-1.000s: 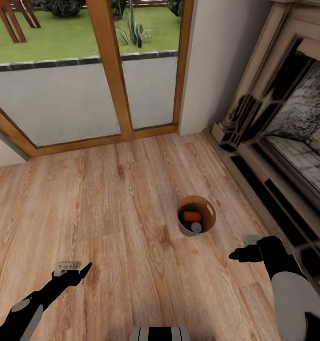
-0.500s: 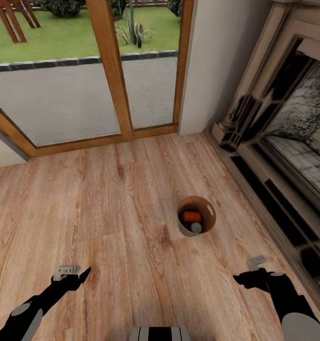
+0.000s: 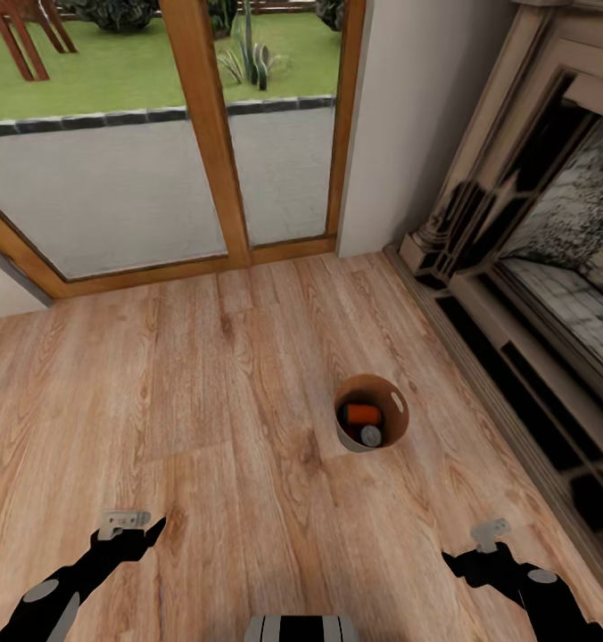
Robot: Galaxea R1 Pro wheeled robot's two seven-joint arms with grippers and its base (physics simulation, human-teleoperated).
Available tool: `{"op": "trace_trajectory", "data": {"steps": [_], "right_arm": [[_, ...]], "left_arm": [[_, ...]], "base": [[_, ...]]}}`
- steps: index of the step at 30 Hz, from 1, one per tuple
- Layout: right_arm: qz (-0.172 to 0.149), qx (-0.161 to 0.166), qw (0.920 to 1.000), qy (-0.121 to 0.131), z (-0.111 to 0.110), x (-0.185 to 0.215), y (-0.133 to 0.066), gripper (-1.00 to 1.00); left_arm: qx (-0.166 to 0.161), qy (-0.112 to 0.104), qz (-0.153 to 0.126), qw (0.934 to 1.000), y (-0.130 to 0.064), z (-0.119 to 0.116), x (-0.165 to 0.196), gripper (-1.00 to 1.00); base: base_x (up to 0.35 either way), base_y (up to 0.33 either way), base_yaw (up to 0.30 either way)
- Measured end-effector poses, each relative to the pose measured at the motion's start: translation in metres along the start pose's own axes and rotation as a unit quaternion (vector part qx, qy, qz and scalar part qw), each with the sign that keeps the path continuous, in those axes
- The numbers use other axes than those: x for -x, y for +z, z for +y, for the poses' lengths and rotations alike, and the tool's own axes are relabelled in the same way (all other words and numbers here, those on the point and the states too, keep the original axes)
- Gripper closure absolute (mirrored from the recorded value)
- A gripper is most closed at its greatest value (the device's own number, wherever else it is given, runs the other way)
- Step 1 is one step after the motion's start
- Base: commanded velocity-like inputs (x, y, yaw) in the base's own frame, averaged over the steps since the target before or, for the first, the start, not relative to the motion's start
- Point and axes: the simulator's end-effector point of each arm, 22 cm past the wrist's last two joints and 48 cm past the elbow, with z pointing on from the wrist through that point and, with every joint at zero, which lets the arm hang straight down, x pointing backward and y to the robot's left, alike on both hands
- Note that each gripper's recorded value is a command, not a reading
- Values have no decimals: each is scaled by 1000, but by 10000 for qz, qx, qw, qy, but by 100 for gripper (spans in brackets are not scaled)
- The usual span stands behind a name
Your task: Put the three can of soda from the living room inside the tash can in the kitchen.
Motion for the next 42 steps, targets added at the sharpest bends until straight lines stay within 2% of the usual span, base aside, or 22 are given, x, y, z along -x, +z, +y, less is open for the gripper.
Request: {"op": "trace_trajectory", "data": {"steps": [3,4,8,9,11,21,35,42], "right_arm": [[19,24,10000,29,3,-11,-2,-100],[-223,110,9997,-55,14,-26,-6,-100],[-431,128,9990,35,17,-28,-9,-100],[-549,126,9983,141,19,-30,-12,-100],[-586,126,9980,181,19,-31,-13,-100],[-525,206,9981,260,27,-44,-12,-100],[-507,218,9981,271,28,-47,-12,-100],[-495,230,9981,282,29,-48,-12,-100]], "left_arm": [[6,-5,31,10000,0,0,-3,-100],[-35,93,140,9999,2,-8,-11,-100],[-66,136,220,9996,3,-14,-18,-100],[-95,112,321,9994,5,-20,-29,-100],[-105,100,351,9993,5,-21,-32,-100],[-113,85,346,9993,6,-23,-31,-100],[-41,20,293,9996,6,-20,-27,-100],[361,6,400,9985,5,-4,-36,-100]], "base": [[26,0,0],[67,0,0],[75,0,0],[82,0,0],[83,0,0],[80,0,0],[14,0,0],[0,0,0]]}}
